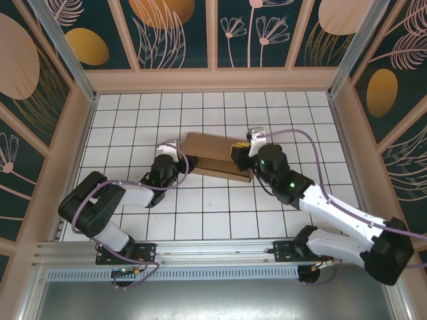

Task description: Fold the paper box

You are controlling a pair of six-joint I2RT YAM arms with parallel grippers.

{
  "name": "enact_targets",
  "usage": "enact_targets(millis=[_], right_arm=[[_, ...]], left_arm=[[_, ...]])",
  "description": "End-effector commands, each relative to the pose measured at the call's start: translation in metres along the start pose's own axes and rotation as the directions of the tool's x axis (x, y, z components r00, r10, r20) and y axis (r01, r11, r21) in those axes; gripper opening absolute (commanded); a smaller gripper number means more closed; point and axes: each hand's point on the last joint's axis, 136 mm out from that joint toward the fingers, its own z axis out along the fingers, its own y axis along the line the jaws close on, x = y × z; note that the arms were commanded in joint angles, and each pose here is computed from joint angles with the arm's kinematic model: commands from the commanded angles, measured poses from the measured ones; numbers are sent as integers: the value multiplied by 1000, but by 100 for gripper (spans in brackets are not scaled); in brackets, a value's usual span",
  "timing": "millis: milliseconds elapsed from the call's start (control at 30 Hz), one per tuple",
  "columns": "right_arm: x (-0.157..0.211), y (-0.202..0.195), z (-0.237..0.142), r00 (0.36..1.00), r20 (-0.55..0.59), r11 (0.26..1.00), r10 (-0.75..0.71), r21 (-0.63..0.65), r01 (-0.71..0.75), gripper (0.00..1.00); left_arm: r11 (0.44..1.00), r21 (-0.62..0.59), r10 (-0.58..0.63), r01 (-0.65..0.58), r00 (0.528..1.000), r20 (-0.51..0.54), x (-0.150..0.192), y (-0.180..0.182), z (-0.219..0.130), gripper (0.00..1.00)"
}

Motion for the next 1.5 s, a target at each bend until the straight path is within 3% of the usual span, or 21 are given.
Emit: enact_targets(millis=[0,100,300,433,567,733,833,1000,1200,1333,1467], right_arm=[[-3,-15,1,998,-53,997,39,67,-36,26],[-8,-24,4,996,-58,995,74,72,-70,28],[-7,-36,10,993,-81,994,83,80,-77,31],[-4,-38,13,993,-92,995,75,76,-68,32],[1,-36,16,992,-113,996,64,66,-57,32],[6,-38,18,990,-133,997,51,68,-42,33],[7,-38,19,990,-134,997,47,66,-39,33],[15,-36,22,985,-165,998,46,48,-38,32],[40,-41,25,972,-231,998,37,50,-26,28],[62,-52,27,959,-282,996,43,82,-20,25],[83,-62,27,947,-317,994,59,102,-28,24]], left_arm=[[999,28,-39,40,998,-48,4,-7,-12,69],[998,-2,-55,55,996,-69,4,-3,-24,69],[970,-212,-146,121,983,-109,-3,25,-50,64],[936,-328,-182,128,973,-140,-6,38,-68,66],[931,-331,-203,158,973,-106,-22,35,-85,73],[914,-361,-197,184,980,2,-50,42,-114,98],[912,-368,-175,182,983,52,-66,43,-125,99],[938,-322,-107,127,991,79,-107,24,-123,99],[983,-182,20,-8,998,62,-161,-26,-101,95],[998,62,38,-34,997,-73,-156,-80,-68,84],[989,146,52,-28,986,-160,-143,-97,-47,73]])
